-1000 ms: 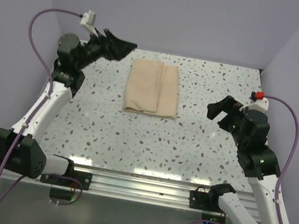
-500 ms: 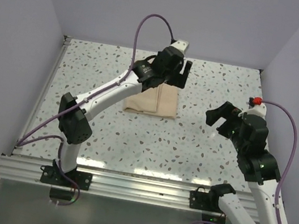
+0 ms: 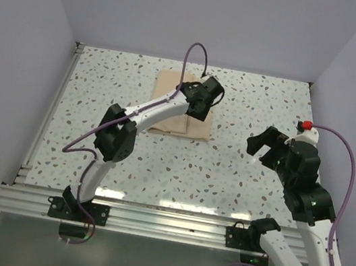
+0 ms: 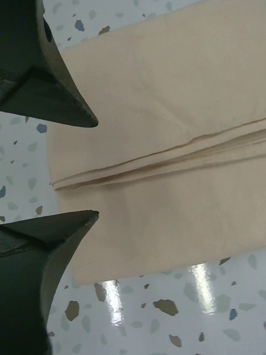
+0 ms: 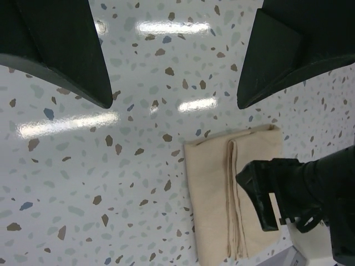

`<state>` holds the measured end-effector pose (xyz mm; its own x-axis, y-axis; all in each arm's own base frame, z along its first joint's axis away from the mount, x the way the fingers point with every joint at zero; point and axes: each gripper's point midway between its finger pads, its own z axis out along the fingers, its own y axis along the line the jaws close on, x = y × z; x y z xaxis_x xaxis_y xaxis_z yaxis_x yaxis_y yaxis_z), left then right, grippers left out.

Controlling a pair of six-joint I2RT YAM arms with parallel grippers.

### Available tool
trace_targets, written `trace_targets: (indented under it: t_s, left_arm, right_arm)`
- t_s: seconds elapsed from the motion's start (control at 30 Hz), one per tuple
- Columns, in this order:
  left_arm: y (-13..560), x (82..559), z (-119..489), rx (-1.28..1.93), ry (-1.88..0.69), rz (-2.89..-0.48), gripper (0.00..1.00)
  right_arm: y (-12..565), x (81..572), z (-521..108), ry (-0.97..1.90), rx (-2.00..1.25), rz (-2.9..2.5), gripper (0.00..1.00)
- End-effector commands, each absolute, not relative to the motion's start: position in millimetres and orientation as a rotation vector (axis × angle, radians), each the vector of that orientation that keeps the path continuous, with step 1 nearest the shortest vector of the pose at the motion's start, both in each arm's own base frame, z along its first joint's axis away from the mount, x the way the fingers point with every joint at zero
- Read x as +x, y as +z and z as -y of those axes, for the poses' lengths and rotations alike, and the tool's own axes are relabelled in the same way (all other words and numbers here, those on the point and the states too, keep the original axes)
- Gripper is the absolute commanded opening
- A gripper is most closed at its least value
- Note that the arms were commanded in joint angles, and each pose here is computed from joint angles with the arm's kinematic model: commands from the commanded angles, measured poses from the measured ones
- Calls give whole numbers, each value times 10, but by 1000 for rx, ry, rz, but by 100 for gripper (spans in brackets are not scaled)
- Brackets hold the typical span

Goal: Open and lay out the surgical kit
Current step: Open the surgical kit at the center of the board.

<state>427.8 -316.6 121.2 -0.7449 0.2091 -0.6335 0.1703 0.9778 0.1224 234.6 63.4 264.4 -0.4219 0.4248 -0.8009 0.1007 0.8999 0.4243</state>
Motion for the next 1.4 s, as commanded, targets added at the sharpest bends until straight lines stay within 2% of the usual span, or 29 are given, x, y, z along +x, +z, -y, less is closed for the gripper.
trace_targets:
  t_s: [0.0,0.27,0.57,0.6,0.63,0.67,0.73,0.77,0.87,1.03,1.1,1.17,1.2,1.23,1.27,1.3,1.37]
  left_arm:
    - [1309,4162,3121,270,104,-2408,65]
    - [795,3865,3043,319,225,-2493,59]
    - [552,3917,3090,343,251,-2514,59]
    - [523,3928,3103,347,250,-2514,57]
    - [529,3941,3118,353,247,-2511,52]
    - [515,3938,3107,356,258,-2515,42]
    - [507,3963,3098,350,275,-2515,29]
    - [511,3970,3077,347,283,-2516,17]
    - [661,4027,3050,311,283,-2492,0]
    - [1395,4250,3042,211,169,-2385,0]
    - [1651,4328,2861,144,164,-2367,0]
    - [1945,4399,2563,26,150,-2339,0]
    - [2030,4414,2442,-15,144,-2328,0]
    - [1963,4375,2299,-51,157,-2347,0]
    - [2190,4410,2056,-134,133,-2302,0]
    - [2053,4343,1870,-163,171,-2327,0]
    - [2232,4325,1492,-274,162,-2273,0]
  right_arm:
    - [2595,2301,-552,319,381,-2018,99]
    - [2577,2280,-512,297,388,-2018,98]
    - [2508,2283,-539,314,405,-2034,98]
    - [2508,2283,-539,314,405,-2034,98]
    - [2502,2286,-544,315,405,-2036,98]
    - [2502,2292,-538,310,408,-2036,98]
    - [2499,2296,-528,302,409,-2035,98]
    - [2514,2305,-523,301,410,-2029,98]
    - [2526,2335,-530,301,410,-2024,98]
    - [2600,2497,-602,324,395,-2001,97]
    - [2671,2644,-699,344,344,-2006,96]
    - [2812,2783,-817,379,297,-2010,94]
    - [2700,2913,-953,402,255,-2081,93]
    - [2669,3003,-1032,419,233,-2115,91]
    - [2810,3102,-1109,446,213,-2107,89]
    - [2610,3237,-1255,451,184,-2192,89]
    - [2739,3409,-1434,463,142,-2191,89]
